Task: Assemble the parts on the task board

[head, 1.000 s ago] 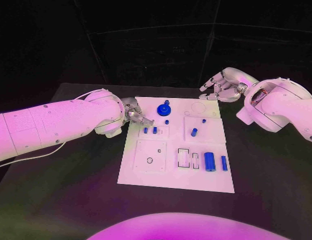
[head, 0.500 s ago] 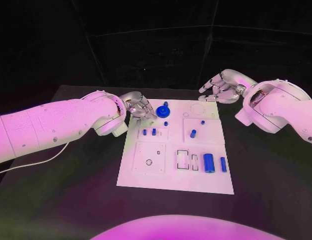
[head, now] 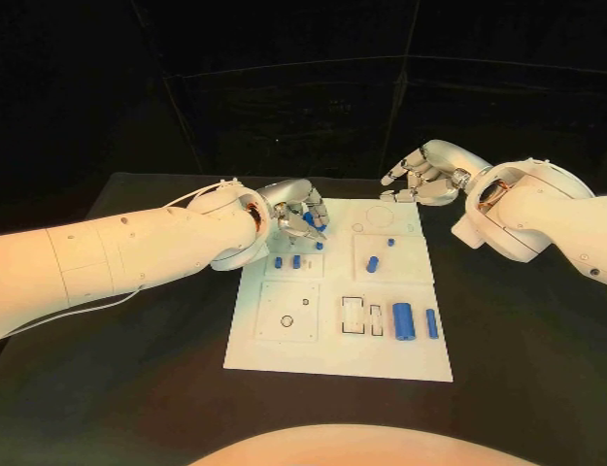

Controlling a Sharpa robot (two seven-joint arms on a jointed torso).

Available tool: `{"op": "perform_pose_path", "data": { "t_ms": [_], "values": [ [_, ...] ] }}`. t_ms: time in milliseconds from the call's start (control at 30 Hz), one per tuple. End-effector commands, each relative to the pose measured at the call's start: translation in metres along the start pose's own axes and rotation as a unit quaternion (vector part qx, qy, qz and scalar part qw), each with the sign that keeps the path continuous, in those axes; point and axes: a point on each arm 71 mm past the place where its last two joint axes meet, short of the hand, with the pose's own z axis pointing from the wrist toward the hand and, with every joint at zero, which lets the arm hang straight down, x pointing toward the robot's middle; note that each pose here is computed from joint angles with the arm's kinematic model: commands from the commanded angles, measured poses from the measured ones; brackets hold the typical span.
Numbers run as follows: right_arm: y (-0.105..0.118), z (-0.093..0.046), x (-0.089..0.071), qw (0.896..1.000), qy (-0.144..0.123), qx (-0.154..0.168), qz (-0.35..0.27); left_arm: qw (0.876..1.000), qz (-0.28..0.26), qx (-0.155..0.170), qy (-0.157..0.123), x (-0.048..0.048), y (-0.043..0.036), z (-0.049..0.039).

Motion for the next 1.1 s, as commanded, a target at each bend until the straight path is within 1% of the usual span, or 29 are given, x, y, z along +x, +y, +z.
{"op": "perform_pose_path", "data": {
  "t_ms": [33,167,367,533,1100],
  "values": [
    [0.002,0.000,0.000,1.000,0.001,-0.006,-0.001,0.997,0.078,0.016,0.008,0.0023,-0.0037,0.0053],
    [0.002,0.000,0.000,1.000,0.001,-0.006,-0.001,0.994,0.105,0.005,0.026,0.0075,-0.0046,0.0104],
    [0.003,0.001,0.000,1.000,0.001,-0.007,-0.001,0.990,0.135,0.000,0.044,0.0127,-0.0067,0.0172],
    [0.004,0.002,0.001,1.000,0.002,-0.008,-0.001,0.988,0.144,-0.002,0.055,0.0152,-0.0079,0.0200],
    [0.005,0.003,0.002,1.000,0.003,-0.011,-0.001,0.984,0.161,-0.019,0.072,0.0199,-0.0063,0.0270]
  ]
}}
